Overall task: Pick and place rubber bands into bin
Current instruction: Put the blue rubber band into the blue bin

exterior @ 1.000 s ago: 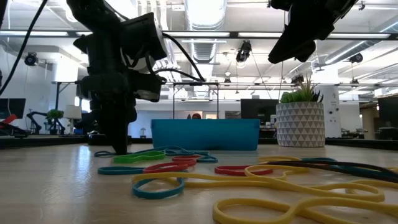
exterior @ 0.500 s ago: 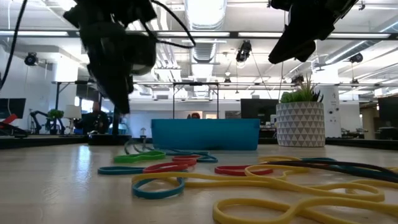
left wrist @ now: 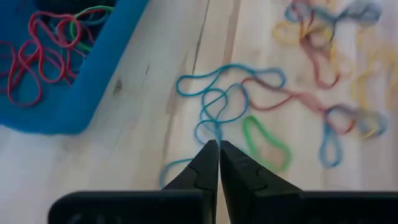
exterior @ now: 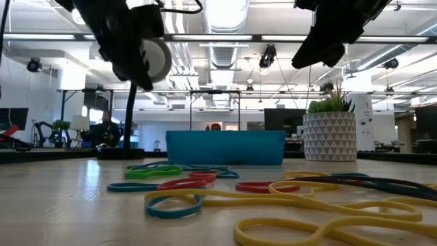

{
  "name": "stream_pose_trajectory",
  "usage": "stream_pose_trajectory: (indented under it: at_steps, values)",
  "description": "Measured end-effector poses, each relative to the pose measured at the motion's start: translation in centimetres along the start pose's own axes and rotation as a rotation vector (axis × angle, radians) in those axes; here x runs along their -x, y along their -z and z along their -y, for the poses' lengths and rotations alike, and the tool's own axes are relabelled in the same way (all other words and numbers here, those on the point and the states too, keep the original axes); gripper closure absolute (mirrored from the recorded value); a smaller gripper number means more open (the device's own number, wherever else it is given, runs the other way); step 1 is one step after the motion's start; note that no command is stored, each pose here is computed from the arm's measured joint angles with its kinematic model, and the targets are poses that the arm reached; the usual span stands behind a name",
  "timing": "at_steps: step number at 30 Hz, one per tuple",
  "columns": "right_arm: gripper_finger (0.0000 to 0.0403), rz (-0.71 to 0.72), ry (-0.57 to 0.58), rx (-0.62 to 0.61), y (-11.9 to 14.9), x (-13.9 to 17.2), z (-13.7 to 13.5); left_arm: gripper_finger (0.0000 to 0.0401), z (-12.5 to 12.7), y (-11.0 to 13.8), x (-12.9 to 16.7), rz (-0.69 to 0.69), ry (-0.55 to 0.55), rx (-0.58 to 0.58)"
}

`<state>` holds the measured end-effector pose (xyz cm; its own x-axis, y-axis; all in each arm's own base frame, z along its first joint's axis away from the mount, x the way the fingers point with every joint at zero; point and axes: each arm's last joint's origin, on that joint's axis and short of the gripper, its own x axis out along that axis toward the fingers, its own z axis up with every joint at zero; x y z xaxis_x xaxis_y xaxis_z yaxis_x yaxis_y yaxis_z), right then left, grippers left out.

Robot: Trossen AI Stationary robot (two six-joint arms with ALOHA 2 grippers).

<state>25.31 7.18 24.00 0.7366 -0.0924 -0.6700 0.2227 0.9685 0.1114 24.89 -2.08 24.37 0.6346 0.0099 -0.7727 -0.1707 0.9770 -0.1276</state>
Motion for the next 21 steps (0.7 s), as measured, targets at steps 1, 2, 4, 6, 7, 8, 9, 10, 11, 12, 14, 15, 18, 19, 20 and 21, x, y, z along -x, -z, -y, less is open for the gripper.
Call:
stream_pose_trajectory:
  at_steps: [1,2,4,6,7,8,9,10,11,12,14,15,18,19,20,21]
  values:
    - [0.0346,0.007,-0.003,-0.003,-0.1,0.0,0.0,0.0401,0.0,0.1,-0.5,-0.009,-0.004,-0.041]
    - [0.0346,0.008,-0.003,-0.003,-0.1,0.0,0.0,0.0401,0.0,0.2,-1.1,-0.024,-0.006,-0.086]
    - [0.0346,0.01,-0.004,-0.003,-0.1,0.0,0.0,0.0401,0.1,0.4,-2.1,-0.057,-0.004,-0.172]
    - [0.0346,0.009,-0.004,-0.004,-0.1,0.0,0.0,0.0401,0.2,0.4,-3.3,-0.068,0.004,-0.242]
    - [0.0346,0.01,-0.004,-0.004,-0.1,0.0,0.0,0.0401,0.2,0.4,-3.8,-0.081,0.009,-0.275]
    - [0.0346,0.01,-0.004,-0.004,-0.1,0.0,0.0,0.0401,0.3,0.6,-4.4,-0.098,0.018,-0.303]
    - [0.0346,0.01,-0.004,-0.004,-0.1,0.0,0.0,0.0401,0.4,0.6,-5.0,-0.104,0.036,-0.326]
    - [0.0346,0.01,-0.005,-0.004,-0.1,0.0,0.0,0.0401,0.4,0.7,-5.6,-0.111,0.056,-0.345]
    - [0.0346,0.009,-0.005,-0.009,-0.1,0.0,0.0,0.0401,0.5,0.9,-6.1,-0.133,0.074,-0.353]
    - [0.0346,0.009,-0.004,-0.013,-0.1,0.0,0.0,0.0401,0.5,1.0,-6.5,-0.15,0.089,-0.358]
    - [0.0346,0.009,-0.005,-0.014,-0.1,0.0,0.0,0.0401,0.6,1.3,-7.4,-0.176,0.114,-0.36]
    - [0.0346,0.009,-0.005,-0.015,-0.1,0.0,0.0,0.0401,0.6,1.4,-7.7,-0.189,0.121,-0.357]
    - [0.0346,0.008,-0.005,-0.015,-0.1,0.0,0.0,0.0401,0.7,1.1,-8.2,-0.187,0.124,-0.344]
    - [0.0346,0.008,-0.005,-0.014,-0.1,0.0,0.0,0.0401,0.7,1.1,-8.2,-0.186,0.124,-0.343]
    - [0.0346,0.008,-0.004,-0.014,-0.1,0.0,0.0,0.0401,0.7,1.1,-8.2,-0.187,0.125,-0.342]
    - [0.0346,0.008,-0.004,-0.013,-0.1,0.0,0.0,0.0401,0.7,0.9,-8.3,-0.176,0.127,-0.341]
